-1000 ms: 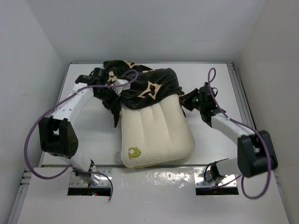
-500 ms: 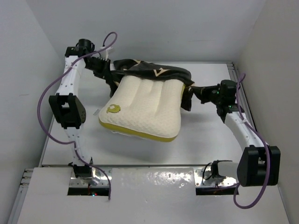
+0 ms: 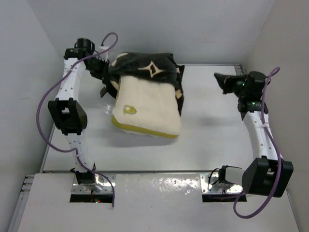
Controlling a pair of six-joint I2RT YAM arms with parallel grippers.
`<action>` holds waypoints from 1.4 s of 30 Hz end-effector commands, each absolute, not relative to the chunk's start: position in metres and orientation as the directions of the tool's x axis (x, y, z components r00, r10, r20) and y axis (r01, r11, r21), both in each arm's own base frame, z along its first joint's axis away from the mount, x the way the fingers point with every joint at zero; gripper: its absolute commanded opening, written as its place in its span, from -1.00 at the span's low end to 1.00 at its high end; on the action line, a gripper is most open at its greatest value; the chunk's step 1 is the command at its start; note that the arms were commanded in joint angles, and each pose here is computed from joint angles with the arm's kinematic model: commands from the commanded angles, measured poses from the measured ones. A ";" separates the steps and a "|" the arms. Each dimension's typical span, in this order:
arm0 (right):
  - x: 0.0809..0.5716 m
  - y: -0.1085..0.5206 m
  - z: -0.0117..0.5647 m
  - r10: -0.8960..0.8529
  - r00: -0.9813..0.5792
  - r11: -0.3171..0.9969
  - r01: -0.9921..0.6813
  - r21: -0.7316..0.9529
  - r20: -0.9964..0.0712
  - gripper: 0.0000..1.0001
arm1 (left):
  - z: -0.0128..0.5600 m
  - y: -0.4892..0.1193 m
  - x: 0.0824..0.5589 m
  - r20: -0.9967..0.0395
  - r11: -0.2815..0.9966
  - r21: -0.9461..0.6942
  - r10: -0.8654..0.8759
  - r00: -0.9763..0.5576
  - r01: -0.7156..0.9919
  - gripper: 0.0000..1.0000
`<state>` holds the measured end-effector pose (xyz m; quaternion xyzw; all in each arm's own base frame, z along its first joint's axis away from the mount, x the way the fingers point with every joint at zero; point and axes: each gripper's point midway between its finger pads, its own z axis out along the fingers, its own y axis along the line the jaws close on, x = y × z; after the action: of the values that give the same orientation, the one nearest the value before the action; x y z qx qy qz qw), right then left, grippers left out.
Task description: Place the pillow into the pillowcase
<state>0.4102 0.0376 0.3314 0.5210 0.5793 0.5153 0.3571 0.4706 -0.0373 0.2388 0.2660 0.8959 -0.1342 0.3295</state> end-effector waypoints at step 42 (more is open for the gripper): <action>0.214 0.175 0.080 0.875 -0.447 0.432 0.549 0.716 -0.186 0.89 | 0.176 -0.192 0.479 -0.413 0.508 0.632 0.860 -0.299 0.585 0.66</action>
<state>0.2007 0.1536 0.0583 0.3773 0.8549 0.2262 0.2749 0.4505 -0.2217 0.1893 0.5127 0.7660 0.0856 0.3784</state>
